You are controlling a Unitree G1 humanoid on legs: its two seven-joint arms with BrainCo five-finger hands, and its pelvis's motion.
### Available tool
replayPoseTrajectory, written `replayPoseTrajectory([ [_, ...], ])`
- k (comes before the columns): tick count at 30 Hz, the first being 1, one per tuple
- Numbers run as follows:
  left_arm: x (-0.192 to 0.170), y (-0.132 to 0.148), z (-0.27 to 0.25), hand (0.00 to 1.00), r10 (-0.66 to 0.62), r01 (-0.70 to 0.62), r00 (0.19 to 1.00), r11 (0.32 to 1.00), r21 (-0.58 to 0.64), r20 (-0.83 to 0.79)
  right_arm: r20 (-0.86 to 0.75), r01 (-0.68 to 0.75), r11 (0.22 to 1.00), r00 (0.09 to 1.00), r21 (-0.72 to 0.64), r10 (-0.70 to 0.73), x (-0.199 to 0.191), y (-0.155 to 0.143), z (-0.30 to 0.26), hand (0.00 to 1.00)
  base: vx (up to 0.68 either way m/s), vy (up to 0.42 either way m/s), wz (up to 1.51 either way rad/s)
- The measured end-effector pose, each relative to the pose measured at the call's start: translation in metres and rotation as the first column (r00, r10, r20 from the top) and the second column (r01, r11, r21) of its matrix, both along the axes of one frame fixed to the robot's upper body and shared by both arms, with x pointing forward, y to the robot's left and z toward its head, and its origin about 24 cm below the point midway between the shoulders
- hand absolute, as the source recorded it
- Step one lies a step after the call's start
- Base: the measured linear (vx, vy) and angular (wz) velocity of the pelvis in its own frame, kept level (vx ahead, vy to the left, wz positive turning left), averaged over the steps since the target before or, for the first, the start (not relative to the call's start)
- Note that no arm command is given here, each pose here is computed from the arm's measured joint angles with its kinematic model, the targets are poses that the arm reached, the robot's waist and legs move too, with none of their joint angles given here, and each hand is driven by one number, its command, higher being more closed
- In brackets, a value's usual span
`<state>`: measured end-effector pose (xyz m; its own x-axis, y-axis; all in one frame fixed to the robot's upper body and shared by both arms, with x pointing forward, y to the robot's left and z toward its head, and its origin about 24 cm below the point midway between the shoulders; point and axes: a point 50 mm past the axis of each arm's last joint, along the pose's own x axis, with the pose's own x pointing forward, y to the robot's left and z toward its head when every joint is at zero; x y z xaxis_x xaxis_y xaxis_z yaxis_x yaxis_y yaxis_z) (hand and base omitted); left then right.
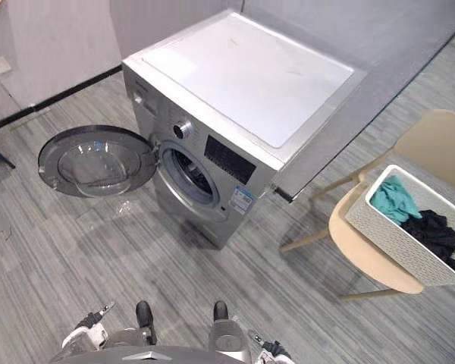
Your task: Pick up the laundry basket with both hands and put the clothes into the washing machine.
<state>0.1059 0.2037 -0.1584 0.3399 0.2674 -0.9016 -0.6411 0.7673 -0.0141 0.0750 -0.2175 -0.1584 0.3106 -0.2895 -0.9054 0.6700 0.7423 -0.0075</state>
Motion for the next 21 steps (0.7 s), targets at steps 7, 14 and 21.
replayPoseTrajectory([
  [7, -0.017, 0.004, -0.004, 0.0, -0.134, 0.143, 0.985, 0.987, 0.071, -0.107, 0.088, 0.069, 0.998, 0.994, 0.009, -0.069, 0.01, 0.003, 0.005, 0.0, 0.03, -0.041, -1.47],
  [14, 0.012, -0.011, 0.001, 0.0, -0.17, 0.17, 0.985, 0.985, 0.03, -0.02, -0.112, 0.241, 0.97, 0.964, -0.018, -0.241, -0.042, -0.026, -0.006, 0.0, 0.07, -0.354, -0.46],
  [21, -0.009, 0.011, 0.0, 0.0, -0.03, 0.032, 0.999, 0.998, 0.063, -0.031, -0.167, 0.314, 0.949, 0.936, 0.001, -0.31, -0.06, -0.019, -0.01, 0.0, 0.0, -0.262, -0.52],
])
